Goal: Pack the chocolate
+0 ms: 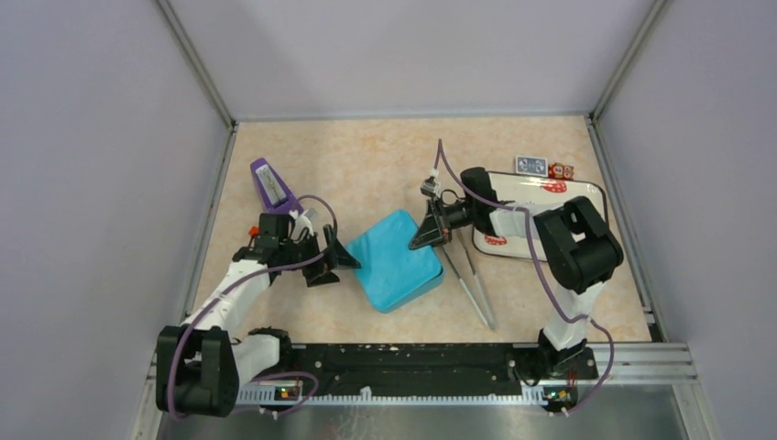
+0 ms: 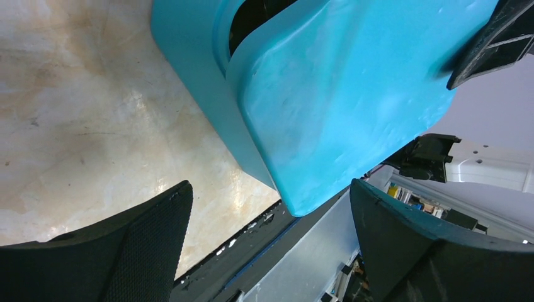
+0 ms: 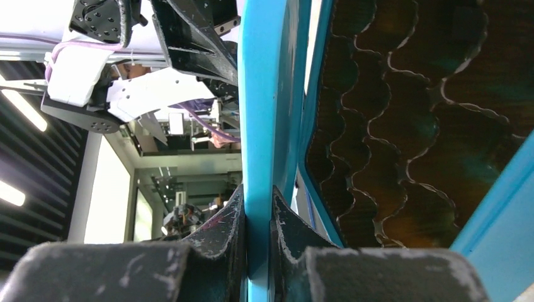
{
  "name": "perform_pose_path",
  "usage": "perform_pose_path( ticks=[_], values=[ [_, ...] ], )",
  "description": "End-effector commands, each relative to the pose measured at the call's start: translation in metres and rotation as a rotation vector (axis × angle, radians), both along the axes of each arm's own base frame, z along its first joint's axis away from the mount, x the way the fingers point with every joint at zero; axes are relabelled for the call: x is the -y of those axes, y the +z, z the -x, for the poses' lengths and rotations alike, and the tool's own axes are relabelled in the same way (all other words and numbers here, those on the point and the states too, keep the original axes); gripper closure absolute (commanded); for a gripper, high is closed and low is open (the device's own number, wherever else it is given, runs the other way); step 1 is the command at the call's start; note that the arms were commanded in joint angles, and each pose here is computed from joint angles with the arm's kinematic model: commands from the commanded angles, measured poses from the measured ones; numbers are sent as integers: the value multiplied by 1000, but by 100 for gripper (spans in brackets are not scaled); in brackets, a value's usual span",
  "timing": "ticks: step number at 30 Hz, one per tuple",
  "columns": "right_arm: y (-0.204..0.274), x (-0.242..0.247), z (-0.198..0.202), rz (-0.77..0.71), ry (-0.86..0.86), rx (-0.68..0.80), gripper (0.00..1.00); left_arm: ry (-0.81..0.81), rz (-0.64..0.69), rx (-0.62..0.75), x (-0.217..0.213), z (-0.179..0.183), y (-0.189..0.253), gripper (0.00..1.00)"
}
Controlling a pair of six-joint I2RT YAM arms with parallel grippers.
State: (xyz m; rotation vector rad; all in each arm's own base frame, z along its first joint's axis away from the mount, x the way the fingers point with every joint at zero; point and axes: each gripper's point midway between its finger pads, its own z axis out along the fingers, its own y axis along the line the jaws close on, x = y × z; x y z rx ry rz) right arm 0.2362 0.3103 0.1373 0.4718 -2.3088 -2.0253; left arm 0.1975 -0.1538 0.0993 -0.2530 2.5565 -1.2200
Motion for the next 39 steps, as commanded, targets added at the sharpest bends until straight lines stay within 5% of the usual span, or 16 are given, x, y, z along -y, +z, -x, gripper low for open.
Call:
perform_pose_path(
  ticks=[1,39],
  values=[
    [0,1,-6,-15,16,45,100,-16,24,52,3,-9,1,3],
    [-4,7,-35,-28,-71,19,100,-53,-5,36,16,-23,-9,3]
  ],
)
